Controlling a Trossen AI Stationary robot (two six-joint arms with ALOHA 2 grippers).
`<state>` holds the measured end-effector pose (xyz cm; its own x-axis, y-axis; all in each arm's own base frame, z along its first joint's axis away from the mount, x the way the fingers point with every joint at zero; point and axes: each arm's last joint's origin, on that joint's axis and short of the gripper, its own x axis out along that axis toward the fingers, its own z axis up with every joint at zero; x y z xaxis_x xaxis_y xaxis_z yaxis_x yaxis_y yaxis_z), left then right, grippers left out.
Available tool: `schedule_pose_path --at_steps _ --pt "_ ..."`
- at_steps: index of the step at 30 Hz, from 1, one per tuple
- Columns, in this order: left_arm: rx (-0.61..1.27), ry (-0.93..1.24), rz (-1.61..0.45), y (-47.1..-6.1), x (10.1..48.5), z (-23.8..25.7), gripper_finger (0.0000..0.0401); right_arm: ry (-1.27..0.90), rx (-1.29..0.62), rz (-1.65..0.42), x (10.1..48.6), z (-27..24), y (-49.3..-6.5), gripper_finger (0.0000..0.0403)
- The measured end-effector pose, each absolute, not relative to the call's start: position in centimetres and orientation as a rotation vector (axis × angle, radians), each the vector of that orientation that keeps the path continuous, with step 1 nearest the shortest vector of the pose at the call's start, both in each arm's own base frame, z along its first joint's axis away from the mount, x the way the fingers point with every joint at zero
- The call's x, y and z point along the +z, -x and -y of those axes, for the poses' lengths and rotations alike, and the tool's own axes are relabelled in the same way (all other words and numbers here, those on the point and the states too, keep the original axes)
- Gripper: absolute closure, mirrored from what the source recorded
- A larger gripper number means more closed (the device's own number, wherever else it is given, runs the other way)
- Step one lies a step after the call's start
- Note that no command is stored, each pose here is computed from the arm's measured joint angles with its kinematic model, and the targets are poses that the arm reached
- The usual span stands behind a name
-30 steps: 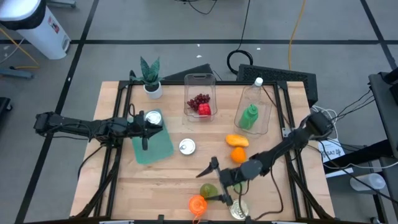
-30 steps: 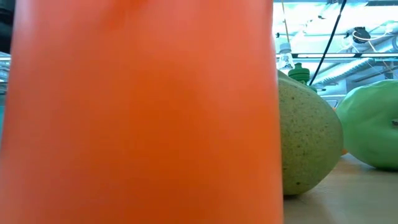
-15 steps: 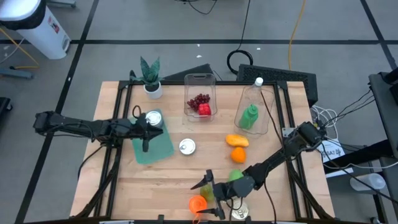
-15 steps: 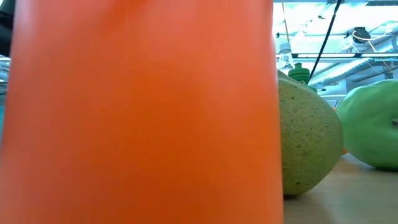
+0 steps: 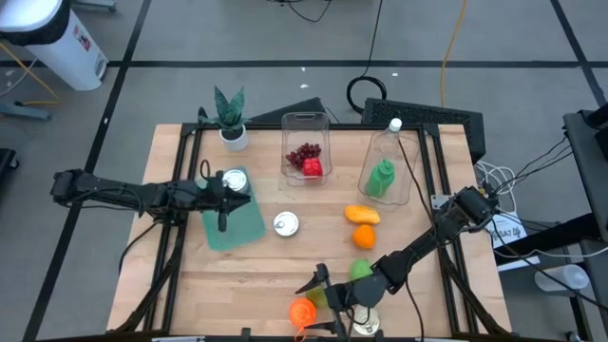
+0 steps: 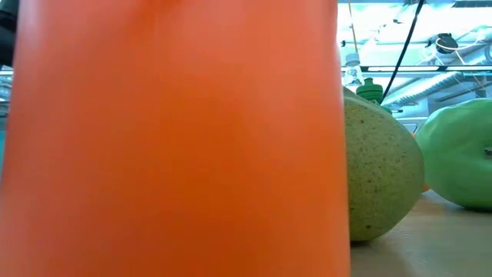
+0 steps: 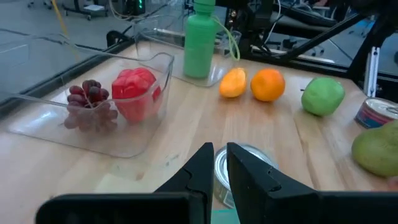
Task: Pick & Place Food Item
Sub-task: Put the orange water bottle into the right transparent bin
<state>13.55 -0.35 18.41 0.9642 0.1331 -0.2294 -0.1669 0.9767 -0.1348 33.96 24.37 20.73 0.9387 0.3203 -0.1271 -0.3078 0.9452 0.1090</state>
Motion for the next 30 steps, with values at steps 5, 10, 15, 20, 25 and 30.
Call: schedule_pose_path --at_steps 5,10,15,20,25,30 --pt "0.151 0.154 -0.211 -13.6 18.5 0.4 0.035 -0.089 0.285 -0.169 20.5 -24.2 -34.0 0.0008" --pt "0.152 0.159 -0.209 -13.6 18.5 0.4 0.035 -0.094 0.29 -0.166 19.8 -24.4 -34.2 0.0009" --pt "0.152 0.164 -0.212 -13.6 18.5 0.4 0.035 -0.088 0.351 -0.137 18.6 -24.8 -34.6 0.0009" --pt "0.12 0.168 -0.218 -13.6 18.5 0.5 0.035 -0.069 0.346 -0.113 18.7 -24.7 -34.8 0.0009" --pt "0.109 0.169 -0.22 -13.6 18.5 0.5 0.035 -0.059 0.349 -0.081 19.0 -24.7 -34.8 0.0009" --pt "0.109 0.168 -0.22 -13.6 18.5 0.5 0.035 -0.083 0.335 -0.089 18.9 -24.2 -35.1 0.0014"
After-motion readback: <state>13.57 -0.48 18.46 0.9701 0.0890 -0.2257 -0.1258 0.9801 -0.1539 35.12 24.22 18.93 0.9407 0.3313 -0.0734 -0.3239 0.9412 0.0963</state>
